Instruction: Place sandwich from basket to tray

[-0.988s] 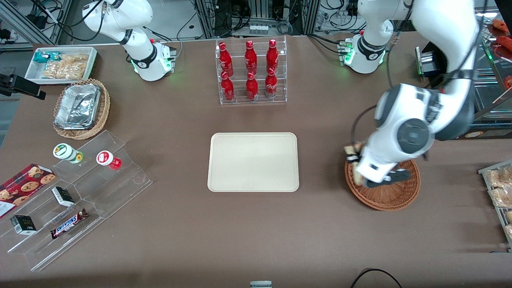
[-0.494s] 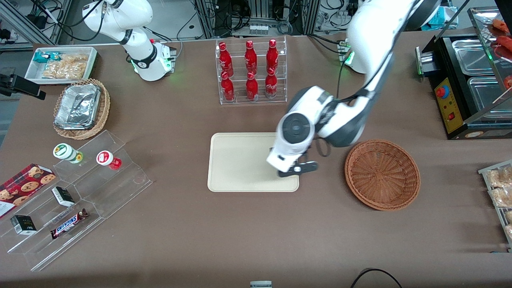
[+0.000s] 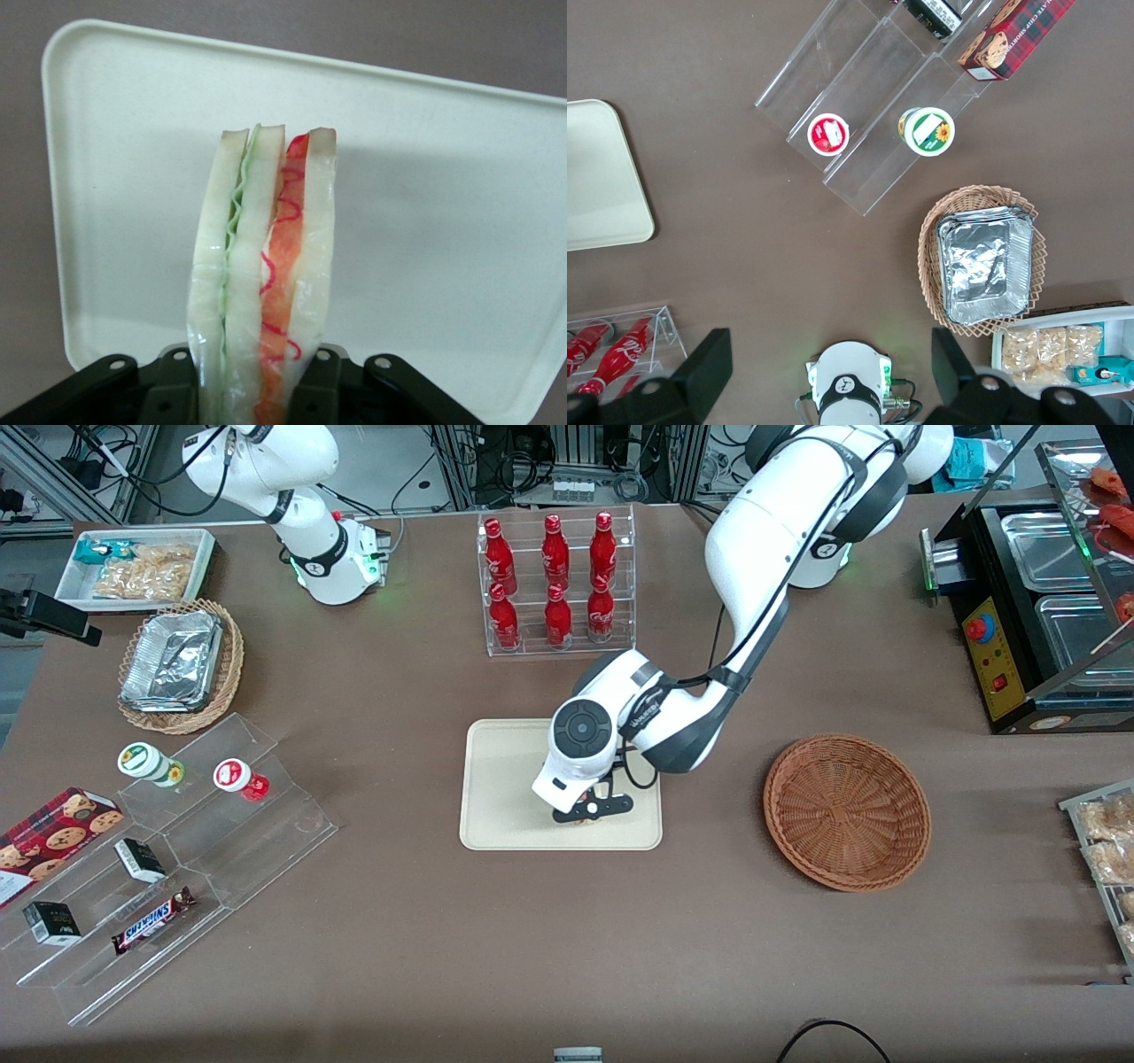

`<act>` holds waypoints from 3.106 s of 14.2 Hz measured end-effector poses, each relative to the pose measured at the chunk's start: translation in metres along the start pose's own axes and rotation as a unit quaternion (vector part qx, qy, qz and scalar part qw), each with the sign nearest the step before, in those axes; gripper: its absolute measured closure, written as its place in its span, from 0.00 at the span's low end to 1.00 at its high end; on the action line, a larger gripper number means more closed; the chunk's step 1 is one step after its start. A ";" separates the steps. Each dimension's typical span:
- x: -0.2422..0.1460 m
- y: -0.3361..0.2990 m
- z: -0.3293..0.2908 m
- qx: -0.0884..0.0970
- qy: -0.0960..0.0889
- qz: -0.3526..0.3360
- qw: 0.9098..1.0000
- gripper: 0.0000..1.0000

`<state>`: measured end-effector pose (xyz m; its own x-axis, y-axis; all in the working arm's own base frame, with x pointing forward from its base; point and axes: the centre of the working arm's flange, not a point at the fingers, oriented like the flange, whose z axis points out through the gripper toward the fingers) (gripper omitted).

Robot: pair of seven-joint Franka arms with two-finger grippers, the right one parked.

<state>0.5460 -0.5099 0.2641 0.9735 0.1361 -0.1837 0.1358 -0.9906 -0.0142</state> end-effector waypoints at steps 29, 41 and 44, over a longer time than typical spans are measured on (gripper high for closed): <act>0.052 -0.405 -0.324 0.021 0.000 0.018 1.000 0.00; 0.005 -0.476 -0.358 0.032 -0.030 0.053 0.998 0.00; -0.016 -0.474 -0.348 0.038 -0.032 0.057 0.997 0.00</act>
<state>0.5304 -0.0384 0.6162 0.9678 0.0241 -0.2505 0.0083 -0.9979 -0.0637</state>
